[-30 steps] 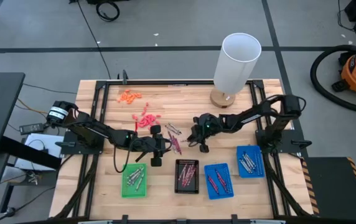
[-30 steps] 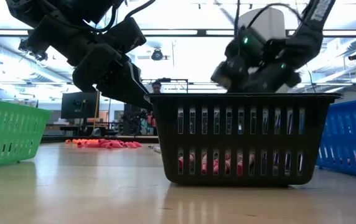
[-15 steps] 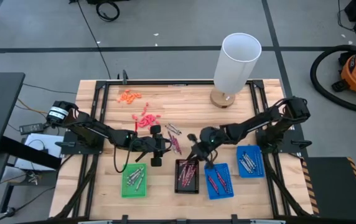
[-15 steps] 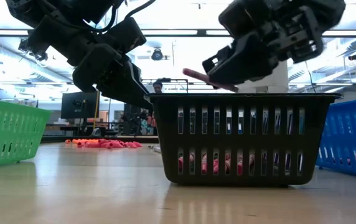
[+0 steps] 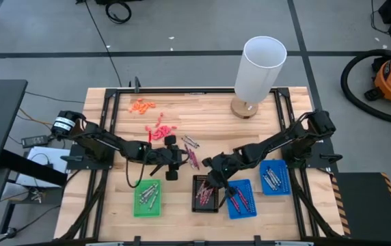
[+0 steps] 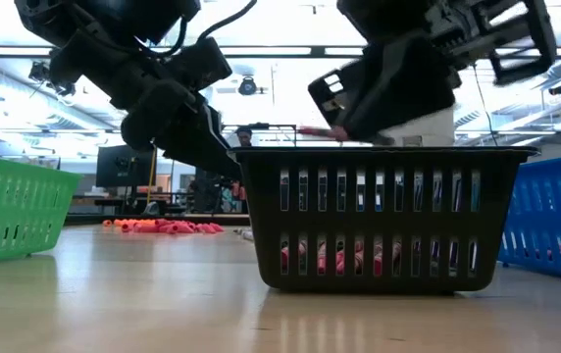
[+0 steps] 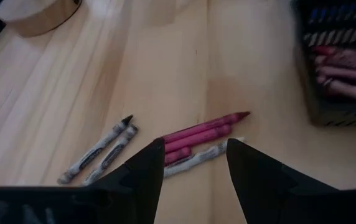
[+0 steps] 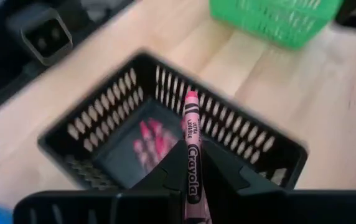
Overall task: Sort crayons
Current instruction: Put the pink crayon into the black bin, then put the black crayon into the right blue bin
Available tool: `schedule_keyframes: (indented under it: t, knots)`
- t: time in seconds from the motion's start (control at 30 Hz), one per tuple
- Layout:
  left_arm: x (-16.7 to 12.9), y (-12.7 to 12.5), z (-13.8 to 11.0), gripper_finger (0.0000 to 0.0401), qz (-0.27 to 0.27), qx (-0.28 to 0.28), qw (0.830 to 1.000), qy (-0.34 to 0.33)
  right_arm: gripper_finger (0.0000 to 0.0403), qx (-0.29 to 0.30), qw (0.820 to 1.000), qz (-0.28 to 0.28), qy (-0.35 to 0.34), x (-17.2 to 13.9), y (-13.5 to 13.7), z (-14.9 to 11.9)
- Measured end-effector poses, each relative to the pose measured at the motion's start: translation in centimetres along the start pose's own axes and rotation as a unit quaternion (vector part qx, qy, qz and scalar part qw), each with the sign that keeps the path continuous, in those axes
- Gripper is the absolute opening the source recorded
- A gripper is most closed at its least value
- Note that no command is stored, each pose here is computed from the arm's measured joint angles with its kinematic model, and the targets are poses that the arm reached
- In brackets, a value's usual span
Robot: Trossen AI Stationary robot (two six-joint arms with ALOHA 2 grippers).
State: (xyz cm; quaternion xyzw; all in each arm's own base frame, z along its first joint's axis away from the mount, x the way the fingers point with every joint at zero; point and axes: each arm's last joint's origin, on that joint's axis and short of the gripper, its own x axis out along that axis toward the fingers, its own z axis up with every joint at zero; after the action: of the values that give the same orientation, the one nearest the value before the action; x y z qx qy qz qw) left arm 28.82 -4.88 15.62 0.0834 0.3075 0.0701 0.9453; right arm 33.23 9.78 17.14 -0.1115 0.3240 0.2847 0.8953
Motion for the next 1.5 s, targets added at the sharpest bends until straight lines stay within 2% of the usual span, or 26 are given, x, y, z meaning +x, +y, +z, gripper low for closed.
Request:
schedule_keyframes:
  t: [0.23, 0.33, 0.5, 0.6, 0.8, 1.03, 1.3, 1.5]
  knots:
    - [0.3, 0.9, -0.2, 0.0185, 0.007, 0.056, 0.998, 0.011, 0.0053, 0.003, 0.999, -0.013, 0.03, 1.3, 0.6, -0.9]
    - [0.6, 1.8, -0.2, 0.0185, 0.011, 0.055, 0.998, 0.012, 0.0069, 0.013, 0.999, -0.014, 0.035, 1.5, 0.6, -1.1]
    - [1.0, 3.2, -0.1, 0.0185, -0.023, 0.044, 0.998, 0.022, 0.0105, 0.019, 0.999, -0.019, 0.034, 1.7, 0.6, -1.1]
    - [1.2, 4.3, 0.0, 0.0185, -0.014, 0.05, 0.998, 0.04, 0.0116, 0.014, 0.998, -0.04, 0.041, 1.2, 0.6, -0.9]
    - [2.0, 6.7, 0.1, 0.0185, -0.024, 0.037, 0.997, 0.058, 0.0114, -0.005, 0.996, -0.085, 0.041, -0.5, 0.5, 0.0]
    - [3.6, 7.6, -0.2, 0.0183, -0.031, 0.06, 0.995, 0.077, 0.0109, -0.017, 0.985, -0.163, 0.058, -2.9, 0.5, 0.8]
    - [5.6, 8.5, -0.5, 0.0159, -0.04, 0.074, 0.99, 0.112, 0.0109, -0.015, 0.984, -0.17, 0.041, -3.8, 0.7, 0.8]
    - [6.9, 9.3, -0.3, 0.0146, -0.047, 0.08, 0.99, 0.109, 0.0109, -0.005, 0.984, -0.171, 0.043, -3.5, 0.8, 0.1]
